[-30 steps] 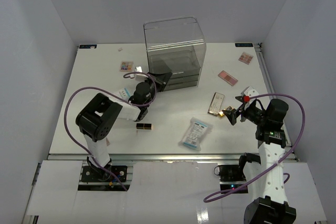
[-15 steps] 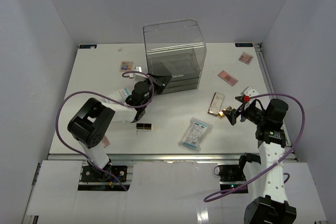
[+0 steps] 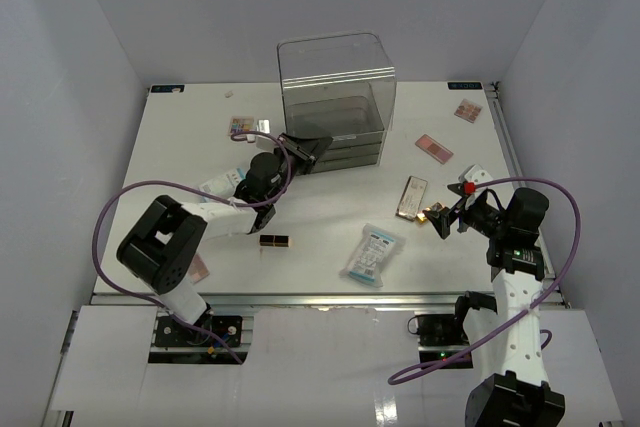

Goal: Organize the makeup

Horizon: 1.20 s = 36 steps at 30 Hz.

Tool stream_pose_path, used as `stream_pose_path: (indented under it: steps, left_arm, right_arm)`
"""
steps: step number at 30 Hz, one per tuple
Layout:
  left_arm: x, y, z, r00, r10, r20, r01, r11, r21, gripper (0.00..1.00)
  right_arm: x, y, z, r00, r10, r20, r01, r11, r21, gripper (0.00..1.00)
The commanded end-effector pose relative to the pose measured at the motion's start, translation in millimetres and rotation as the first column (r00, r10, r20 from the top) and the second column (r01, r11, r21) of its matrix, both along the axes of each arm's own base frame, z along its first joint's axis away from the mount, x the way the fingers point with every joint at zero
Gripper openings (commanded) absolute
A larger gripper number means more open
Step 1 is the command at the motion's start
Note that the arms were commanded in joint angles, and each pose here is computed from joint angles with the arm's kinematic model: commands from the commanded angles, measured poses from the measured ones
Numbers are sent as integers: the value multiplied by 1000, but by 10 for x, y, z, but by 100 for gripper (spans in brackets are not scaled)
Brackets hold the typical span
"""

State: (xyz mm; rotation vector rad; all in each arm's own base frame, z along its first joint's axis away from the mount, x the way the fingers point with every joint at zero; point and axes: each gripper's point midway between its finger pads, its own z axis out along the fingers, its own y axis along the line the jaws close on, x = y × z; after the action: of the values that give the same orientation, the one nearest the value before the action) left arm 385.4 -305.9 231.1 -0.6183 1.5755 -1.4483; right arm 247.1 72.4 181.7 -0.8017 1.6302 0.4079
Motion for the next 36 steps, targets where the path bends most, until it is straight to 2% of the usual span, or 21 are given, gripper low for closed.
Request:
stream_pose_path:
  steps: [1, 12, 18, 24, 25, 27, 30, 32, 36]
  left_arm:
    - [-96, 51, 904, 979, -1, 203, 30, 990, -139, 0]
    - [-209, 46, 1083, 971, -34, 237, 74, 984, -160, 0]
    - [-313, 41, 1181, 962, -67, 263, 110, 982, -151, 0]
    - [-355, 73, 1303, 956, -61, 285, 110, 981, -158, 0]
    - [-357, 72, 1313, 956, -62, 288, 111, 981, -159, 0]
    - [-353, 84, 1336, 955, -54, 291, 106, 981, -165, 0]
    - [-339, 95, 1330, 956, -45, 289, 97, 981, -169, 0]
    - [-328, 95, 1319, 957, -44, 288, 96, 981, -170, 0]
    - [-323, 91, 1326, 956, -43, 290, 97, 980, -174, 0]
  right_arm:
    - [9, 14, 3, 1000, 14, 21, -14, 1000, 0, 93]
    - [-39, 73, 0, 998, 52, 19, -52, 999, 15, 93]
    - [-369, 375, -125, 949, 309, 68, -307, 951, -34, 90]
    - [-502, 479, -243, 867, 474, 151, -439, 872, -218, 91]
    - [-521, 489, -257, 851, 501, 161, -457, 855, -246, 92]
    - [-574, 530, -300, 781, 596, 186, -515, 783, -349, 94]
    - [-664, 585, -444, 681, 716, 155, -592, 663, -459, 98]
    - [-680, 613, -544, 604, 789, 111, -634, 560, -533, 95]
    - [-784, 736, -721, 496, 868, 26, -710, 422, -565, 92]
